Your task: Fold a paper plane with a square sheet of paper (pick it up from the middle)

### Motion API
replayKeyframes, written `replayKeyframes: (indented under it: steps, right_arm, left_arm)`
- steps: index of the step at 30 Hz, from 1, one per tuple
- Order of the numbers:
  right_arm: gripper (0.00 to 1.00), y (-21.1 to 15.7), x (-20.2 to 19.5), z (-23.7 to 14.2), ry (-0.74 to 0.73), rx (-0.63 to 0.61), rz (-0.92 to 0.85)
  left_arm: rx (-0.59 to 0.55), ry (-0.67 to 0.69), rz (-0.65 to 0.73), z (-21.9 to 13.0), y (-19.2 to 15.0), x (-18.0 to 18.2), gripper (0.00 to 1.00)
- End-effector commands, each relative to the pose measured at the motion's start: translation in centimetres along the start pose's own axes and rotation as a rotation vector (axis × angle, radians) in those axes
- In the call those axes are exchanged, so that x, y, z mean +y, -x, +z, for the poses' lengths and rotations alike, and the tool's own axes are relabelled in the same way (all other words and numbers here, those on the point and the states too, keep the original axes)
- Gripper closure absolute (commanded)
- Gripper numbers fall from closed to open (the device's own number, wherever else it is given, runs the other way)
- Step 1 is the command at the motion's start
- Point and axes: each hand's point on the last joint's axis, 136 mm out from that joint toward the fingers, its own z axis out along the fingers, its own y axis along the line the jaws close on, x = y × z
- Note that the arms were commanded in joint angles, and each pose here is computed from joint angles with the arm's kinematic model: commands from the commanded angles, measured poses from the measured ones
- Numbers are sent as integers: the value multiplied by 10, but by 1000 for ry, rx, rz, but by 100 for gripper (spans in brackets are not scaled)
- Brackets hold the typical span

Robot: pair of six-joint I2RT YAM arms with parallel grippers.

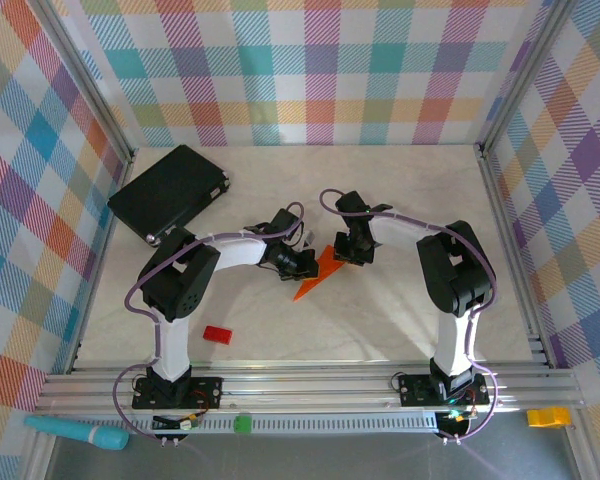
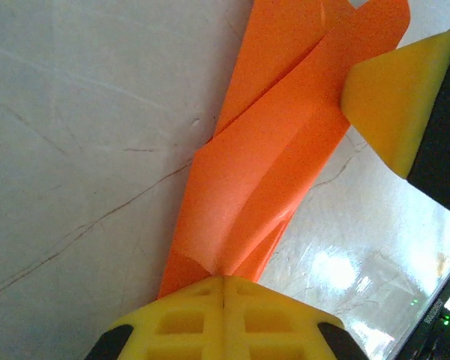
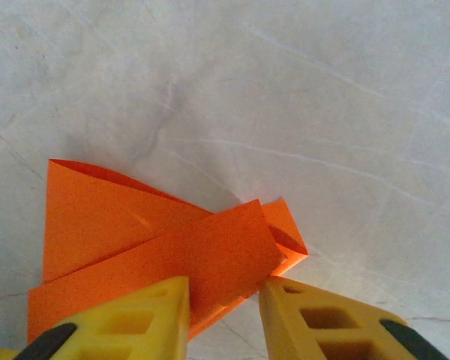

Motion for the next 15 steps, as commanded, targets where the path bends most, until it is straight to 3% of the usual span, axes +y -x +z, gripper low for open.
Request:
replayKeyframes:
  steps: [1, 15]
  right_arm:
    - [72, -34, -19, 35, -53, 118, -12]
    - [75, -39, -24, 42, -65, 135, -14]
  left_arm:
    - [33, 4, 7, 6, -7, 2, 95]
    - [-31, -112, 65, -3, 20, -41, 95]
